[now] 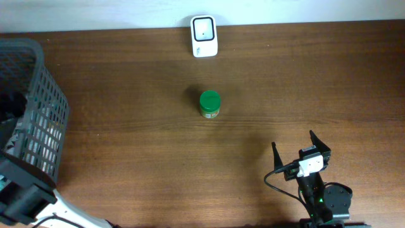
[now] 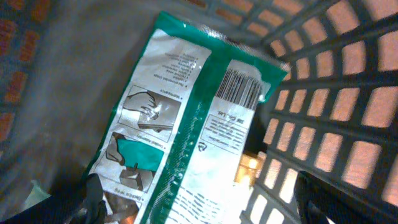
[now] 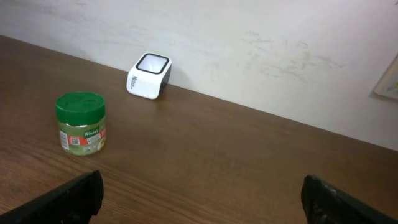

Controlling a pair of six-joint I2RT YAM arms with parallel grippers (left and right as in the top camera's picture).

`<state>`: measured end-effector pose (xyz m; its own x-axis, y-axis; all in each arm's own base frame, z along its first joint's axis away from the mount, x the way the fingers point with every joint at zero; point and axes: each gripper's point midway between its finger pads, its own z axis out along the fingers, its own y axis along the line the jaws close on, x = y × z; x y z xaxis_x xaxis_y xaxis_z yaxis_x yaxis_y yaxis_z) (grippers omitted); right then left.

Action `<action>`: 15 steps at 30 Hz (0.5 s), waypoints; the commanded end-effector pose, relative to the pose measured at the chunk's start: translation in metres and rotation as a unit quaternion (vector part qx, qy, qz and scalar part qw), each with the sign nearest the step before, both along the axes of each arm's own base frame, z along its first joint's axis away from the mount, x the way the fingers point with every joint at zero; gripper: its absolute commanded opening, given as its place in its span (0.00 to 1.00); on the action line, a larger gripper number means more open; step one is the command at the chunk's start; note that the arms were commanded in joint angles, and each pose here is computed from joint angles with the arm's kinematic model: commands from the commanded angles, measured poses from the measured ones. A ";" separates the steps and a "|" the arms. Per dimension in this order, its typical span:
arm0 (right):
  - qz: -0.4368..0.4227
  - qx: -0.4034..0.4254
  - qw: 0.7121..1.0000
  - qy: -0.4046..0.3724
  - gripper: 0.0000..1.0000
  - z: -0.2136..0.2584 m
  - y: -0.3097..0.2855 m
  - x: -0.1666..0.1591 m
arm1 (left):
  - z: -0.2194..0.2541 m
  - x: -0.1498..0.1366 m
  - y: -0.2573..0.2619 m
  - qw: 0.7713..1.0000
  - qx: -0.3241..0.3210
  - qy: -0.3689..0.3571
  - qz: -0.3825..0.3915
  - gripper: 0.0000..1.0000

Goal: Scan the item barcode
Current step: 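Pull green packet from basket with left gripper, lay beside jar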

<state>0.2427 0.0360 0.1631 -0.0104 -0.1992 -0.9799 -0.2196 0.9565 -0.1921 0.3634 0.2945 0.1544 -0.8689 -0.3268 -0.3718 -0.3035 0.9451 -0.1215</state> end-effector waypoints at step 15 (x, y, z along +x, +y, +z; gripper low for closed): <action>0.000 0.004 1.000 0.004 0.98 -0.003 0.000 0.000 | -0.120 0.025 -0.009 0.991 -0.058 0.040 -0.111 0.49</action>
<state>0.2426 0.0361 0.1630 -0.0108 -0.1989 -0.9800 -0.2200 0.9565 -0.1917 0.3903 0.2882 0.0535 -0.9364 -0.1720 -0.3060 -0.1111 0.9721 -0.2064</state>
